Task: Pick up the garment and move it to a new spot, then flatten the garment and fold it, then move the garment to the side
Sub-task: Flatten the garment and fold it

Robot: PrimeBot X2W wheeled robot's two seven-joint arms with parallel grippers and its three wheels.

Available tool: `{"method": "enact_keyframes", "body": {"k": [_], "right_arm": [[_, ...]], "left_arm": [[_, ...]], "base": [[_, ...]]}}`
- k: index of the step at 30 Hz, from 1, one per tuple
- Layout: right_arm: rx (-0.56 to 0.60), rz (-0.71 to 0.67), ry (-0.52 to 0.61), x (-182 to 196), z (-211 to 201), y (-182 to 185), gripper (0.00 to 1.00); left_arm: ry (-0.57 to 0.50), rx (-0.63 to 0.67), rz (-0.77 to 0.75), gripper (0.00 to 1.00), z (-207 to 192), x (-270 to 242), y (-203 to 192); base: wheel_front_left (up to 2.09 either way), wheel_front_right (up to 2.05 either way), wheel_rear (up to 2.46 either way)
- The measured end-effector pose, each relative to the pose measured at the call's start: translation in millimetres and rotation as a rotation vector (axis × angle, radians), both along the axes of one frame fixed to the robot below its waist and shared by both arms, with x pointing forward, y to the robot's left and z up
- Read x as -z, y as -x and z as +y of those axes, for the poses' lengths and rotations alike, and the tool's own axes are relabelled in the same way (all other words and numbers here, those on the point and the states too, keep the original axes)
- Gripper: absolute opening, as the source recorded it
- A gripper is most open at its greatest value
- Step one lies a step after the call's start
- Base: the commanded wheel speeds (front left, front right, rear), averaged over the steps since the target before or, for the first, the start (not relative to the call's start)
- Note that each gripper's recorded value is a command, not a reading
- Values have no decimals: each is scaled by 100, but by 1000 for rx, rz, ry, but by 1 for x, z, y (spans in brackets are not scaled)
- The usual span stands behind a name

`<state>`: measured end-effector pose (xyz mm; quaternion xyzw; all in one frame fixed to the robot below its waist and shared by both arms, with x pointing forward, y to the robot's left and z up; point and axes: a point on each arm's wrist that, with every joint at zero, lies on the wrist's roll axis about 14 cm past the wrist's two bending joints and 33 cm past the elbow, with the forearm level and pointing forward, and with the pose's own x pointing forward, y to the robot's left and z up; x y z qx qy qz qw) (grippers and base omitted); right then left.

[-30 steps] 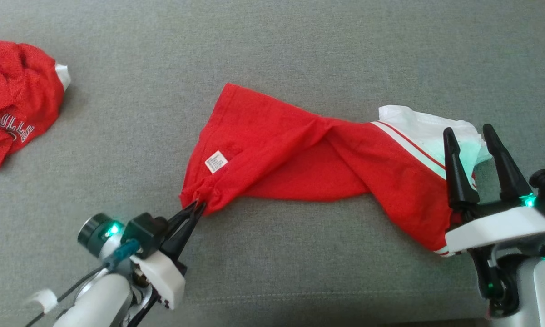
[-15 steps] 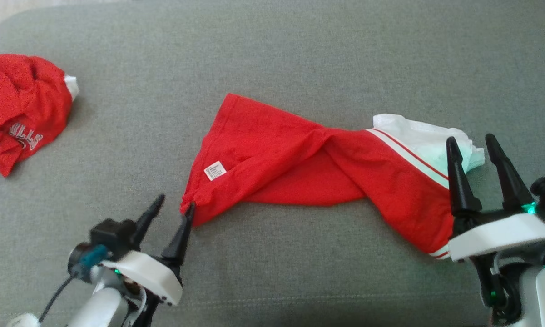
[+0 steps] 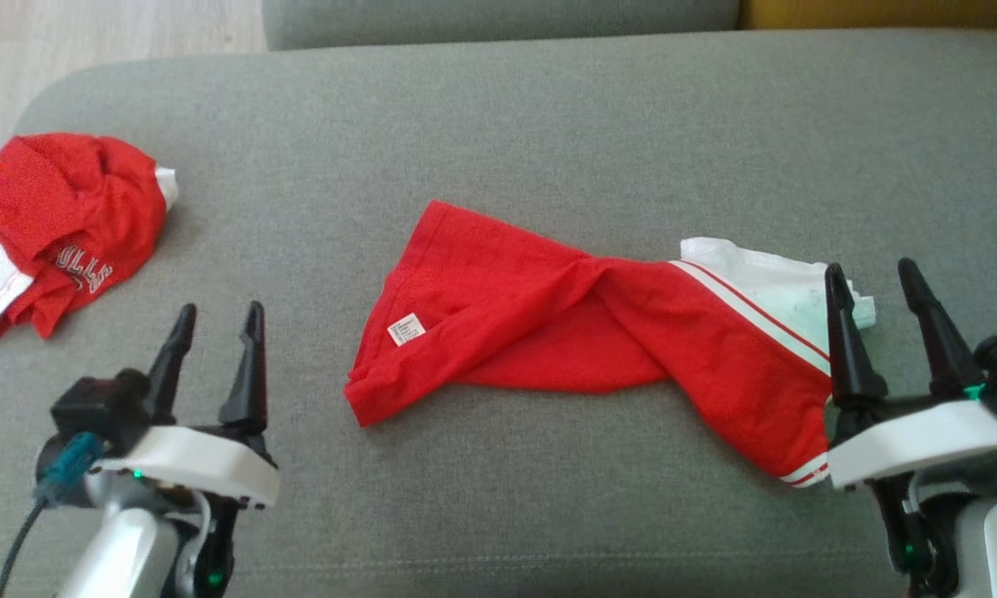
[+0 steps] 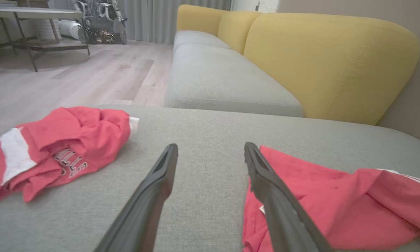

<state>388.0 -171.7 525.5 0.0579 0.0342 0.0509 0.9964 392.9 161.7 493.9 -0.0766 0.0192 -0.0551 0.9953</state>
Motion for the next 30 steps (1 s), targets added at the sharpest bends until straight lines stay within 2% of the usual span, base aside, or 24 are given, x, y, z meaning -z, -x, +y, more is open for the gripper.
{"method": "enact_keyframes", "body": {"k": [9,30], "right_arm": [[0,21,5,3,-1,12,100],[-6,27,3,5,1,11,100]], "left_arm": [[-17,-25,59,100,8,5,24],[-18,-22,65,100,7,2,24]], "base": [[0,0,0],[0,0,0]]}}
